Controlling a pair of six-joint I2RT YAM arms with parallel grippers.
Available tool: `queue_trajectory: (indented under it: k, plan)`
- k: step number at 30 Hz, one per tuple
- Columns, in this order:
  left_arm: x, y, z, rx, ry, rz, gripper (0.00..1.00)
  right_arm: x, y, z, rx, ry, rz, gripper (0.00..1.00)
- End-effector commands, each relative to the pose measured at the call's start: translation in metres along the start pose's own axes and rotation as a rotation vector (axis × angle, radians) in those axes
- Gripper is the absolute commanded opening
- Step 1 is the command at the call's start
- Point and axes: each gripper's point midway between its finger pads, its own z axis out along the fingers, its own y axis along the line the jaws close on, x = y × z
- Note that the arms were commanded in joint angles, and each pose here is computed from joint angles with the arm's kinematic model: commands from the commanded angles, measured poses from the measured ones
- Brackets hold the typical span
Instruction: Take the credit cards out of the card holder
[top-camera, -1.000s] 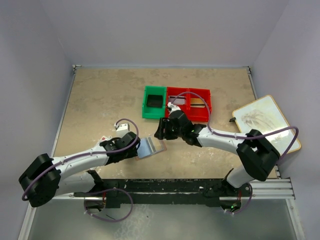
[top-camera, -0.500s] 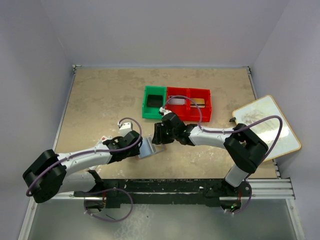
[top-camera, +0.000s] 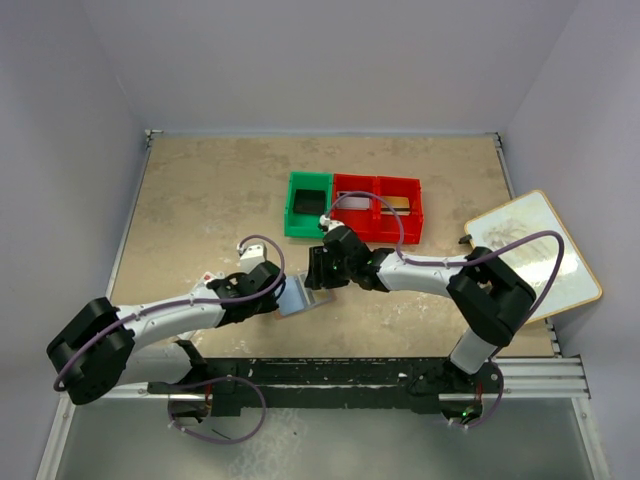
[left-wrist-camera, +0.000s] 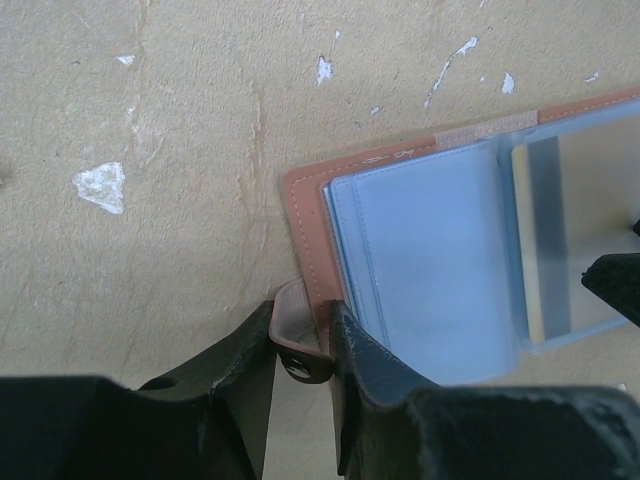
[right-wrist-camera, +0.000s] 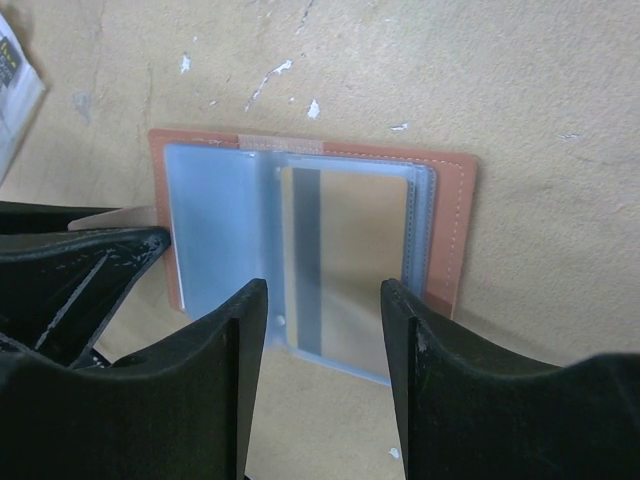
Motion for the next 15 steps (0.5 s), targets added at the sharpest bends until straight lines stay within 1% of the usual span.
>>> queue_trajectory:
  k: [1, 15]
  plan:
    - [-0.0098, -0.0091, -0.0031, 0.016, -0.015, 0.012, 0.23, -0.0157, 0.0002, -0.0065, 0.026, -0.046, -0.015, 0.53]
    - [-0.0093, -0.0103, -0.0019, 0.01, 0.0, 0.059, 0.13, -0.016, -0.0081, -0.0073, 0.076, -0.041, -0.027, 0.53]
